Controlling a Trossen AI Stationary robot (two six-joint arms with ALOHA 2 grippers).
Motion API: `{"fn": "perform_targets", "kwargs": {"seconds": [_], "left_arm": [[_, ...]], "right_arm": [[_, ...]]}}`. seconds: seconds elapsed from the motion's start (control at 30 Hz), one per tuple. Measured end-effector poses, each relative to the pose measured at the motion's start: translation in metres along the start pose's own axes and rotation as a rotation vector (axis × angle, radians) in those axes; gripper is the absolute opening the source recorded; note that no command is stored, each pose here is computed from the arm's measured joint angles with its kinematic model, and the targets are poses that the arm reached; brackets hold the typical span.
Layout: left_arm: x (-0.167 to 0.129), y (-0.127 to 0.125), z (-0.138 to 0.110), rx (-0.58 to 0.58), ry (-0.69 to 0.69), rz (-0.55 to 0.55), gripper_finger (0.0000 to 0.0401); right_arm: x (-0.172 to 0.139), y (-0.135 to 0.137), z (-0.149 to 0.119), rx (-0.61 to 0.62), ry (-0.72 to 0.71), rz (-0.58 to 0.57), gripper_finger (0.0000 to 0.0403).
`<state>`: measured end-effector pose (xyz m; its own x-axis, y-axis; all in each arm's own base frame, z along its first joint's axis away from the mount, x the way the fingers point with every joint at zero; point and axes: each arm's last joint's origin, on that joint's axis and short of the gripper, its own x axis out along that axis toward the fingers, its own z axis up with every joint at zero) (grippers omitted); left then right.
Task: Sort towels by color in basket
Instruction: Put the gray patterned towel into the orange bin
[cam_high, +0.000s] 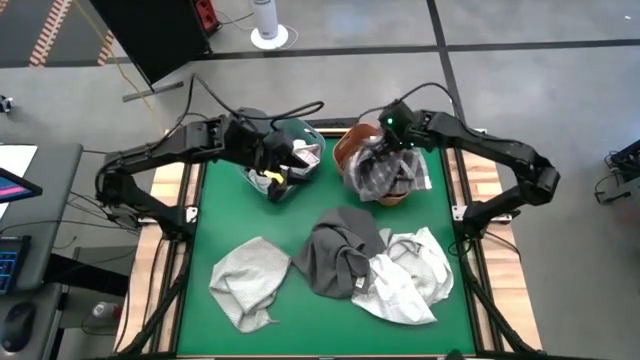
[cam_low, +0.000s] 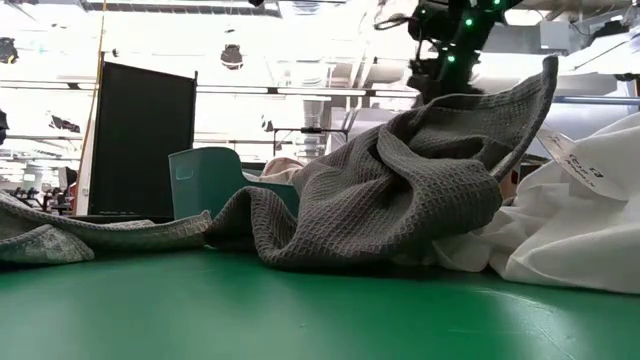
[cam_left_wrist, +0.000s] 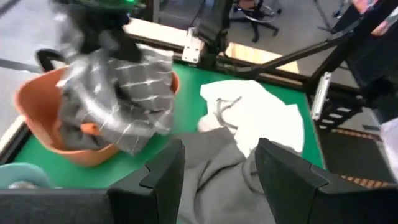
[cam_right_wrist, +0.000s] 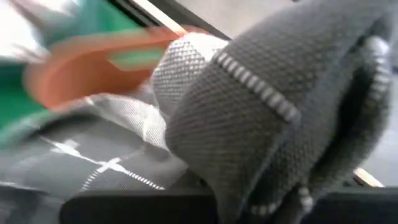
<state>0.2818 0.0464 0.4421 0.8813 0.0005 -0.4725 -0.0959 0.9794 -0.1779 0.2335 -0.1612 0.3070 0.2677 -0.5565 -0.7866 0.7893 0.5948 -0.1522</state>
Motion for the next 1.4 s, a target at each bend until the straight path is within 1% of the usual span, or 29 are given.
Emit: {"fn": "perform_targets", "kwargs": {"seconds": [0.07, 0.17, 0.23, 0.27, 0.37, 0.43, 0.6, 0.73, 0.83, 0.97, 1.07, 1.2, 1.3, 1.4], "left_arm": [[-0.001, 0.0, 0.0, 0.01, 0.0, 0.01, 0.0185], [0.0, 0.001, 0.0, 0.02, 0.002, 0.026, 0.0185], [0.001, 0.001, 0.0, 0.019, 0.004, 0.03, 0.0185], [0.001, 0.001, 0.0, 0.018, 0.004, 0.03, 0.0185], [0.001, 0.001, 0.0, 0.014, 0.0, 0.03, 0.0185], [0.001, 0.001, 0.001, 0.003, -0.011, 0.029, 0.0185], [0.001, 0.001, 0.004, -0.02, -0.041, 0.025, 0.0185], [0.001, 0.0, 0.005, -0.054, -0.055, 0.02, 0.0185], [0.002, -0.003, 0.005, -0.082, -0.052, 0.01, 0.0185], [0.003, -0.011, 0.004, -0.097, -0.046, -0.013, 0.0185], [0.004, -0.017, 0.003, -0.096, -0.046, -0.008, 0.0185], [0.004, -0.021, 0.002, -0.096, -0.052, 0.023, 0.0185], [0.004, -0.023, 0.002, -0.107, -0.052, 0.024, 0.0185], [0.004, -0.024, 0.001, -0.094, -0.049, 0.023, 0.0185]], "right_arm": [[-0.002, -0.004, -0.006, -0.021, 0.038, -0.082, 0.003], [-0.007, -0.009, -0.012, -0.043, 0.075, -0.175, 0.003], [-0.012, -0.009, -0.015, -0.057, 0.087, -0.202, 0.0031], [-0.013, -0.009, -0.016, -0.062, 0.092, -0.195, 0.0031], [-0.017, -0.002, -0.02, -0.066, 0.126, -0.072, 0.0032], [-0.019, 0.001, -0.023, -0.042, 0.154, -0.016, 0.0033], [-0.008, 0.006, -0.025, -0.059, 0.195, -0.003, 0.0045], [0.013, 0.008, -0.03, -0.122, 0.247, 0.022, 0.0059], [0.023, 0.006, -0.032, -0.162, 0.299, 0.016, 0.0073], [0.024, -0.003, -0.031, -0.181, 0.309, 0.009, 0.0102], [0.016, -0.016, -0.026, -0.158, 0.287, 0.0, 0.0131], [-0.007, -0.037, -0.016, -0.109, 0.22, -0.018, 0.0179], [-0.029, -0.051, -0.008, -0.081, 0.154, -0.031, 0.0217], [-0.051, -0.062, -0.001, -0.044, 0.078, -0.04, 0.0248]]}}
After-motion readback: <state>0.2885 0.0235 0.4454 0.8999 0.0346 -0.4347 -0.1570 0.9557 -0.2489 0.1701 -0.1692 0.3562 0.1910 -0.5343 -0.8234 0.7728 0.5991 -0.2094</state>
